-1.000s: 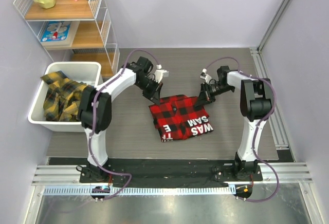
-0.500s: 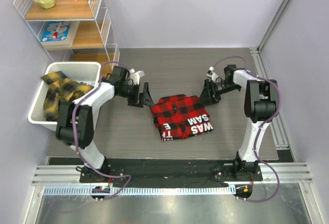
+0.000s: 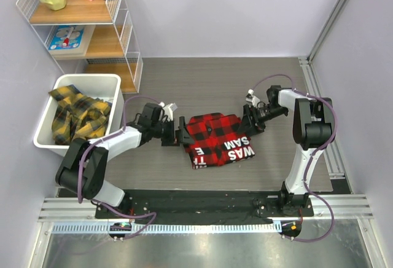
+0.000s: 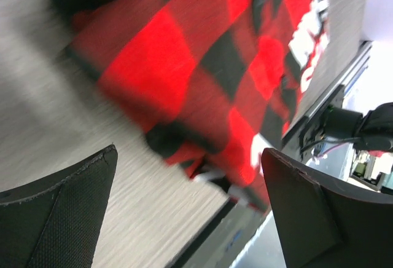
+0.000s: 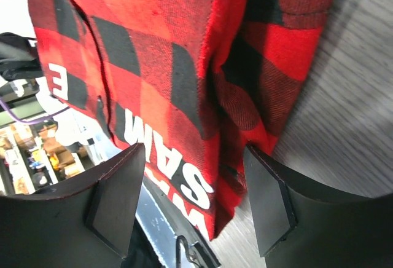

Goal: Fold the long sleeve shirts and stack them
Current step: Fold the shirt

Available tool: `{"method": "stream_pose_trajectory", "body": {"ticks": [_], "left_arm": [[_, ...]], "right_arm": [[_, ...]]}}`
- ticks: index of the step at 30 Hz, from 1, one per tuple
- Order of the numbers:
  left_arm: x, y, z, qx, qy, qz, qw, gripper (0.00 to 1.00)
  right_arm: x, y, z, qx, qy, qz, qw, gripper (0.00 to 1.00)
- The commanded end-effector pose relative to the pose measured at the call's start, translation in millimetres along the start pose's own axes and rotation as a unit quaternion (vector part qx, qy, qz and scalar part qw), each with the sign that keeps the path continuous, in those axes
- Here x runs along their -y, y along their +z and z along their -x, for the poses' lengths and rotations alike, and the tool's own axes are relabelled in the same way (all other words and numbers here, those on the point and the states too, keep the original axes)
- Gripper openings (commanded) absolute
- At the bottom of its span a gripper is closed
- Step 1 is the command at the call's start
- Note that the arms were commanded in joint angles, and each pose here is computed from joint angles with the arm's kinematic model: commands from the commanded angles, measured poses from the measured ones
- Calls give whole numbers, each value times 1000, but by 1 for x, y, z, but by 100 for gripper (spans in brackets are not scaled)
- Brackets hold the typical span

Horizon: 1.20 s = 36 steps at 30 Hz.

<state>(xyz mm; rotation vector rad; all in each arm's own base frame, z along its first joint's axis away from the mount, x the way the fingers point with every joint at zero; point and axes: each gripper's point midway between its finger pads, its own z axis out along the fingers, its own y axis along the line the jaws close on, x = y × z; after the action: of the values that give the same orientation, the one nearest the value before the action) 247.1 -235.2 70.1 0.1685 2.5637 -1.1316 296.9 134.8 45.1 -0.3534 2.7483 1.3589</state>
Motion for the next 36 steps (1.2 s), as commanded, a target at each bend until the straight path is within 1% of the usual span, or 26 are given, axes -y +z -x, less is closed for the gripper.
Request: {"method": "stream_pose_trajectory", "body": {"ticks": [1, 2, 5, 7, 10, 11, 12, 14, 15, 16, 17, 18, 19, 20, 21, 22, 23, 24, 25, 27, 29, 31, 32, 34, 35, 36], "left_arm": [[25, 13, 30, 65, 28, -31, 997, 100], [31, 16, 32, 69, 38, -45, 996, 100], [48, 22, 23, 50, 59, -70, 995, 100], [56, 25, 19, 38, 66, -80, 994, 92], [53, 28, 13, 16, 48, -76, 996, 78], [55, 28, 14, 11, 45, -77, 996, 73], [55, 28, 9, -4, 36, -72, 997, 64], [56, 29, 10, -21, 26, -68, 997, 57], [51, 28, 3, -40, 11, -53, 998, 56], [50, 30, 4, -45, 11, -50, 998, 54], [55, 29, 8, -45, 15, -57, 997, 42], [58, 29, 9, -48, 16, -62, 997, 35], [62, 28, 13, -47, 18, -67, 996, 26], [71, 26, 13, -58, 20, -87, 994, 9], [85, 22, 22, -57, 33, -108, 992, 1], [90, 17, 18, -75, 25, -111, 991, 0], [106, 6, 13, -98, 23, -149, 984, 0], [116, 0, 15, -107, 19, -162, 981, 0], [117, -5, 5, -136, -10, -159, 978, 0], [123, -12, -5, -165, -46, -169, 970, 0], [114, -8, -18, -173, -69, -154, 970, 0], [96, 2, -28, -183, -115, -131, 968, 0], [84, 5, -24, -176, -134, -118, 968, 3], [56, 16, -22, -167, -185, -84, 965, 4], [42, 17, -11, -150, -207, -76, 964, 7], [36, 19, -2, -136, -207, -75, 966, 10]], "right_arm": [[1, -6, 1, 5, -34, -24, 999, 70], [3, -6, 0, 4, -35, -26, 999, 70], [4, -2, -3, -1, -27, -18, 999, 69], [4, 0, -5, -4, -22, -13, 1000, 67], [2, 2, -7, -5, -17, -1, 1000, 63], [2, 2, -7, -5, -16, 2, 1000, 58], [1, 3, -8, -6, -16, 4, 1000, 56], [-1, 3, -11, -6, -16, 9, 1000, 47], [0, 4, -12, -8, -14, 10, 1000, 44], [-1, 4, -12, -7, -14, 13, 1000, 33], [-2, 4, -12, -7, -13, 16, 1000, 26], [-5, 4, -11, -5, -10, 21, 1000, 19], [-6, 3, -8, -4, -10, 25, 1000, 5], [-11, 0, -4, -1, -12, 30, 999, 1], [-18, -3, -1, 3, -13, 39, 999, 1], [-18, -12, 2, 13, -8, 45, 999, 1], [-29, -21, 0, 10, -3, 51, 999, 1], [-34, -25, -2, 7, -3, 55, 998, 1], [-38, -29, -5, 5, -8, 57, 998, 1], [-42, -34, -17, -11, 6, 50, 999, 1], [-38, -32, -30, -30, 16, 42, 999, 1], [-30, -27, -36, -44, 30, 38, 998, 1], [-25, -23, -34, -45, 35, 35, 998, 1], [-12, -14, -34, -56, 55, 31, 996, 1], [-4, -11, -29, -53, 53, 22, 997, 1], [4, -6, -28, -56, 58, 18, 997, 1]]}}
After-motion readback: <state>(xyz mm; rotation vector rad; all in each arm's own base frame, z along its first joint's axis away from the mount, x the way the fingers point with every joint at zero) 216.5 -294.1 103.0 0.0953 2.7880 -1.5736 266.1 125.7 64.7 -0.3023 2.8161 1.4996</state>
